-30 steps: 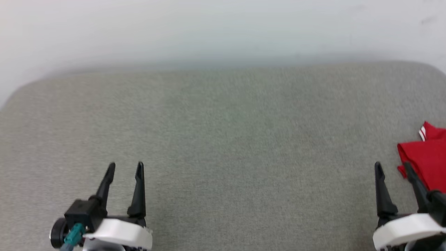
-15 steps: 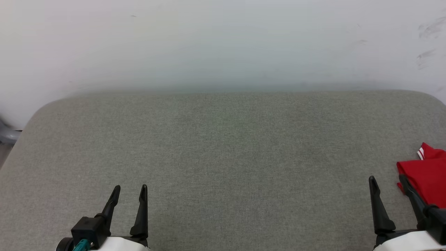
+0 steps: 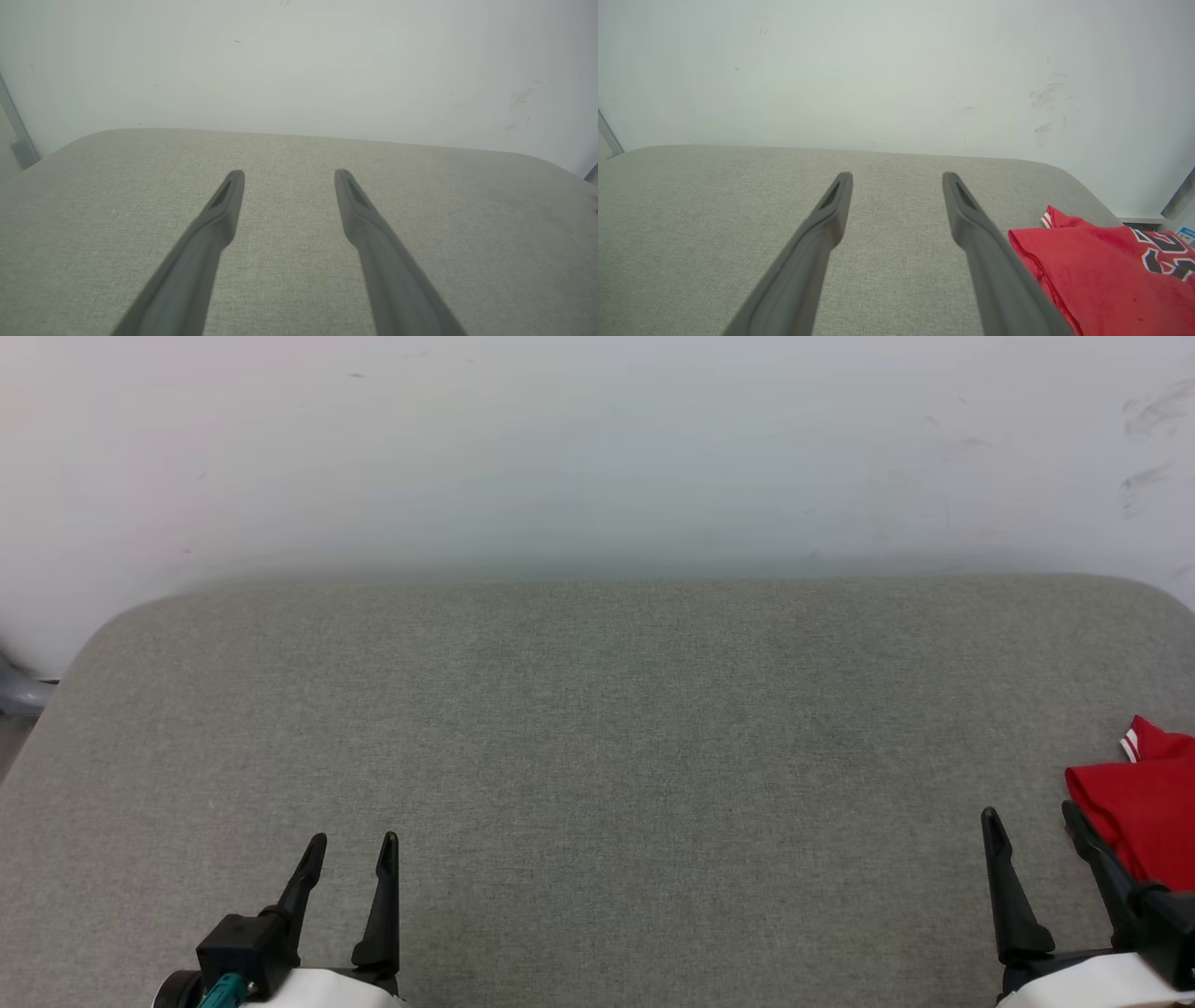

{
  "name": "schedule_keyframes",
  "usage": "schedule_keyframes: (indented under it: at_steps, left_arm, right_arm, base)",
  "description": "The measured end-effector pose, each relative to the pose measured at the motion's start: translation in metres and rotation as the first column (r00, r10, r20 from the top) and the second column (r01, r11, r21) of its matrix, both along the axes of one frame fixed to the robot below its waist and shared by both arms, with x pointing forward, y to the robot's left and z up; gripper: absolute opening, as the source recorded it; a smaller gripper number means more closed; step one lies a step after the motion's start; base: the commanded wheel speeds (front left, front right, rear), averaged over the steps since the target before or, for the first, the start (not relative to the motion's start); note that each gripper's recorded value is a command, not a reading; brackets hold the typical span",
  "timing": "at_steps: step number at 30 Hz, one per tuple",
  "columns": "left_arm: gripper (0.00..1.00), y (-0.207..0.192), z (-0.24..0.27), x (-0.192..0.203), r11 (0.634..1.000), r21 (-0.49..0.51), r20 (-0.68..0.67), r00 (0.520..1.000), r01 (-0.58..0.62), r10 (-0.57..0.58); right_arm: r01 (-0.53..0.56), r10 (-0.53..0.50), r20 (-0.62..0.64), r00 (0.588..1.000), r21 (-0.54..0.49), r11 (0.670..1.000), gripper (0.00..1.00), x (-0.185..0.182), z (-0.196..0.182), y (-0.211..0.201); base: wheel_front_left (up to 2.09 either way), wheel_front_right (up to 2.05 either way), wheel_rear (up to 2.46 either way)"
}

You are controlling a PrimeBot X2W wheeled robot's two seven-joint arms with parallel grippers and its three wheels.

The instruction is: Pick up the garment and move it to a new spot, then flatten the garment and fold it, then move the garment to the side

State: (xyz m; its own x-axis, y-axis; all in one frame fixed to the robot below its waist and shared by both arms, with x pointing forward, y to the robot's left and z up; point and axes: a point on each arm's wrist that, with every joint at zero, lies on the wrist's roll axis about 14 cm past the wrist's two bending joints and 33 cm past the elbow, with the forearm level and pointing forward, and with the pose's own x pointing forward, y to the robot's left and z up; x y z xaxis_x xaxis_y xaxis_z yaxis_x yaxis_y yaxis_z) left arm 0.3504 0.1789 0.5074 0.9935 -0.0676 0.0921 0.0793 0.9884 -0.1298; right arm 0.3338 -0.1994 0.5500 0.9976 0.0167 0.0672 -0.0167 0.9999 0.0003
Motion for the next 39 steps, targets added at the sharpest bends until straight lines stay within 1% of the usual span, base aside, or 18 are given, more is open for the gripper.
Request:
schedule_keyframes:
  at_steps: [6, 7, 10, 14, 20, 29, 39]
  left_arm:
    - [1.0, 0.001, 0.001, 0.002, 1.0, 0.006, 0.002, 1.0, -0.002, 0.002]
    - [0.0, 0.001, -0.003, 0.001, 1.0, 0.005, -0.01, 1.0, -0.003, 0.003]
    - [0.0, 0.001, -0.018, -0.005, 1.0, -0.01, -0.061, 0.998, -0.009, 0.008]
    - [0.0, 0.006, -0.022, -0.004, 0.996, -0.081, -0.087, 0.996, -0.032, 0.025]
    - [0.0, 0.011, -0.023, -0.002, 0.98, -0.19, -0.108, 0.993, -0.059, 0.039]
    - [0.0, 0.015, -0.022, 0.003, 0.937, -0.338, -0.128, 0.991, -0.09, 0.049]
    - [0.0, 0.018, -0.022, 0.008, 0.873, -0.475, -0.148, 0.988, -0.113, 0.048]
  right_arm:
    - [-0.007, 0.007, -0.006, 1.0, 0.003, 1.0, 1.0, 0.001, -0.002, 0.002]
    - [-0.006, 0.006, -0.016, 1.0, 0.004, 1.0, 0.0, 0.0, -0.005, 0.002]
    - [-0.007, 0.008, -0.046, 0.999, 0.021, 1.0, 0.0, -0.001, -0.015, 0.003]
    - [-0.011, 0.017, -0.056, 0.998, 0.109, 0.994, 0.0, -0.001, -0.02, 0.004]
    - [-0.014, 0.031, -0.065, 0.997, 0.237, 0.971, 0.0, 0.002, -0.026, 0.005]
    - [-0.019, 0.047, -0.06, 0.997, 0.397, 0.917, 0.0, 0.009, -0.027, 0.006]
    - [-0.018, 0.058, -0.056, 0.997, 0.547, 0.837, 0.0, 0.016, -0.03, 0.006]
  base:
    - [0.0, 0.0, 0.0]
    - [0.0, 0.0, 0.0]
    - [0.0, 0.0, 0.0]
    - [0.0, 0.0, 0.0]
    - [0.0, 0.0, 0.0]
    - [0.0, 0.0, 0.0]
    - [0.0, 0.0, 0.0]
